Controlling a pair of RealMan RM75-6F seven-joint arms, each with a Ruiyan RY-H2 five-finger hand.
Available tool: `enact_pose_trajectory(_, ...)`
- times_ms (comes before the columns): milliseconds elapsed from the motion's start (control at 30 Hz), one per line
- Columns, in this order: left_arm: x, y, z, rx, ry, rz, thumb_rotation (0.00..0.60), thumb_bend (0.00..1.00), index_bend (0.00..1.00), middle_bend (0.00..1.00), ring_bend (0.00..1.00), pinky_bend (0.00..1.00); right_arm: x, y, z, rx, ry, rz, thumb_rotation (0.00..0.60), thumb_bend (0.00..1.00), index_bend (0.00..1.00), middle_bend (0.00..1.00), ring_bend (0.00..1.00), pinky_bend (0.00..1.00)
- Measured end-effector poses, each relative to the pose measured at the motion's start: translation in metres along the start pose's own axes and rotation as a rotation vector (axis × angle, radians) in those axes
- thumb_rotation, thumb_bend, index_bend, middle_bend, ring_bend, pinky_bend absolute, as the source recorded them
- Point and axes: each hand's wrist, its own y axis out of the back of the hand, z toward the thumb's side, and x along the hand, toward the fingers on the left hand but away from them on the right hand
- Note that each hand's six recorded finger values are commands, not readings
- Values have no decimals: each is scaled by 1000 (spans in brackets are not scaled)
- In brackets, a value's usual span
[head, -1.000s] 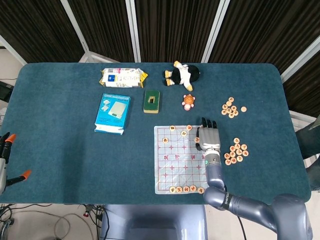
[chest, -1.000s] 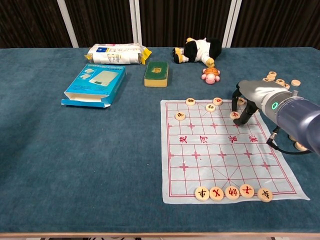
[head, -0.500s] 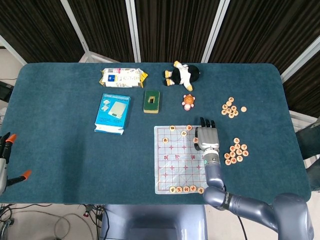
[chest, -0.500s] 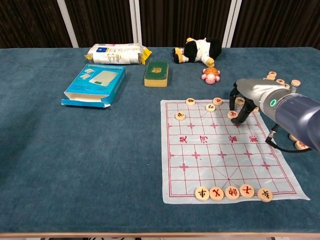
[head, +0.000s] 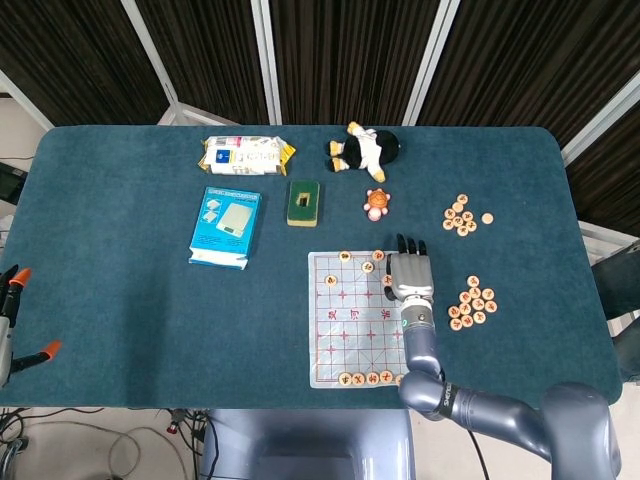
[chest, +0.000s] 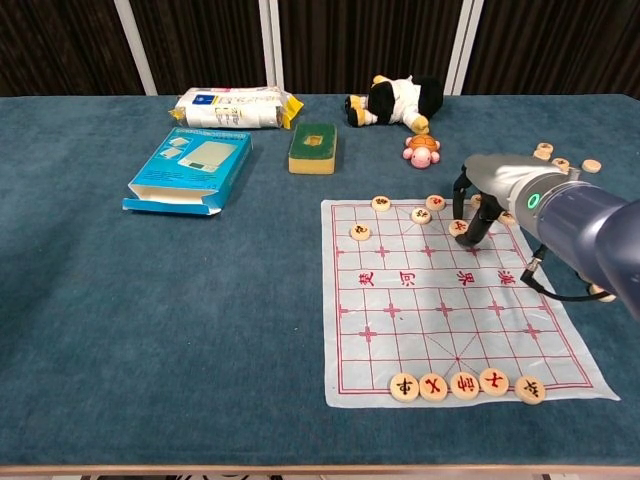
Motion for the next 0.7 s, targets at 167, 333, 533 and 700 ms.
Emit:
enact_pose_trajectory(167,0,-1,0,0,-1,-3,600,9,0,0,0,46,0,-3,4,-4,1,5,600,386,496,0,0,0)
enact_pose_trajectory(333,0,-1,0,1,-1,-4,600,10,0,0,0,46,1,-5,9,1,1,5,600,386,496,0,0,0)
enact_pose_trajectory(533,1,-1,0,1,1,-4,600,9,0,0,0,46,0,-6,13,-3,-7,3,600,386,496,0,0,0)
enact_pose_trajectory(700,1,-1,0,2,1,-5,600,9,0,0,0,46,-1,-6,14,-2,-6,4,600,386,496,0,0,0)
